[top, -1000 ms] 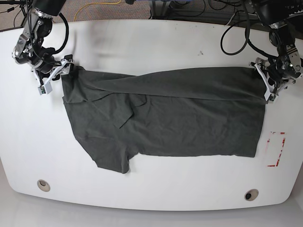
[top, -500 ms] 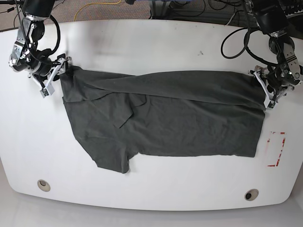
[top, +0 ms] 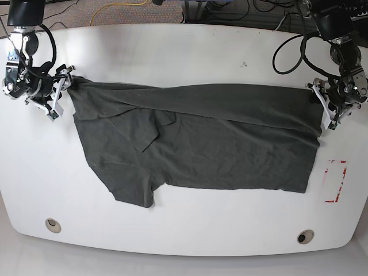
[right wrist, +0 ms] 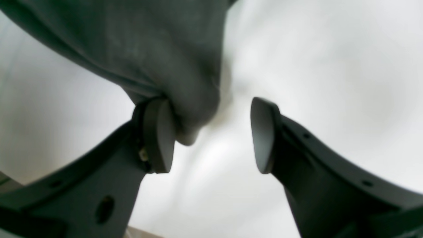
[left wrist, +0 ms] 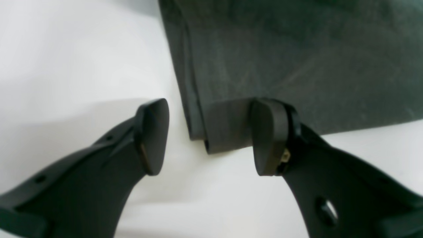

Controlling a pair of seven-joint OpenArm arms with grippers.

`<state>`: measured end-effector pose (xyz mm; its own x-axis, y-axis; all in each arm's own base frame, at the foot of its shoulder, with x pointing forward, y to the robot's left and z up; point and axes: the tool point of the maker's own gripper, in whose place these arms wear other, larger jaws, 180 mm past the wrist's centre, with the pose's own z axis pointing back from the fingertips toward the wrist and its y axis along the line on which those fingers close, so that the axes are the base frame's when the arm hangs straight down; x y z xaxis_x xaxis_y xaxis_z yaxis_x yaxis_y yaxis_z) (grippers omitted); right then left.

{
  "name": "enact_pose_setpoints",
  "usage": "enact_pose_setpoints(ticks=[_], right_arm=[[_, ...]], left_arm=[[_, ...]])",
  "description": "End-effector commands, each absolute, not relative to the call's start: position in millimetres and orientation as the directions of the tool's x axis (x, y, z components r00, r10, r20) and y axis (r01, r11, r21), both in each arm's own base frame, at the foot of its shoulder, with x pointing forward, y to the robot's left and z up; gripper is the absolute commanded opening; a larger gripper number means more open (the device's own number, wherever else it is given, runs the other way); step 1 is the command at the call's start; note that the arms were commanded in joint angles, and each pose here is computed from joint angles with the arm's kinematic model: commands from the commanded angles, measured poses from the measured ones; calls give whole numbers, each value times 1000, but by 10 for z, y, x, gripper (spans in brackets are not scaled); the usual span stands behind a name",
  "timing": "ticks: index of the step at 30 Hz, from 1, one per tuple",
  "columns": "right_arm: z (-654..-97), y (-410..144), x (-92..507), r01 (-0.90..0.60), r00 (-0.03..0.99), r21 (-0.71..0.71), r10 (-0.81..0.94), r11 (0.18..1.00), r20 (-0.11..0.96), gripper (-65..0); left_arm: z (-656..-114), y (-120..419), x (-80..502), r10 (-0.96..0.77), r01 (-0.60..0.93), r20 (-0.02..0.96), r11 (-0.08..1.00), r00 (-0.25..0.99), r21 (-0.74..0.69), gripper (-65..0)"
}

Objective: Fold the T-shirt properly
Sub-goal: 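Move the right gripper over the shirt toward its sleeve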

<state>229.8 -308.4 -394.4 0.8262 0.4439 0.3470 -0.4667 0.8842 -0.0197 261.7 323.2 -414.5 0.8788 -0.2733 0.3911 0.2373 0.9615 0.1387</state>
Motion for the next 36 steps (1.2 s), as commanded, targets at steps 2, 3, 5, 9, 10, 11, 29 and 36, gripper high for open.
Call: enact_pose_setpoints(ticks=[2, 3, 5, 9, 10, 11, 29, 36], right_arm=[[-3624, -3104, 2492, -504, 768, -101, 498, 858, 403, -308], [-3577, -3079, 2512, -511, 756, -112, 508, 852, 413, -308], [-3439, -3020, 2566, -527, 726, -146, 533, 837, 434, -308], [-3171, -2869, 2679, -508, 679, -194, 529, 839, 509, -308], [-3098, -2850, 2700, -493, 670, -204, 519, 846, 532, -308], [-3053, -2818, 2719, -485, 661, -208, 512, 849, 549, -308], [-3027, -1896, 3413, -408, 587, 89, 186, 909, 788, -274], [-3151, -1597, 3630, -440, 593, 190, 125, 878, 796, -276]], left_arm=[[-4139, 3412, 2501, -290, 239, 313, 952, 904, 192, -279], [-4139, 3412, 2501, -290, 239, 313, 952, 904, 192, -279], [-4136, 3409, 2501, -290, 239, 313, 952, 904, 191, -279], [-4020, 3400, 2568, -308, 244, 339, 945, 889, 218, -279], [-3986, 3401, 2570, -315, 248, 340, 942, 886, 228, -279], [-3972, 3400, 2550, -320, 251, 336, 939, 886, 234, -279], [-3183, 3224, 2771, -428, 260, 424, 880, 798, 397, -279], [-3127, 3241, 2782, -438, 259, 425, 872, 792, 415, -279]])
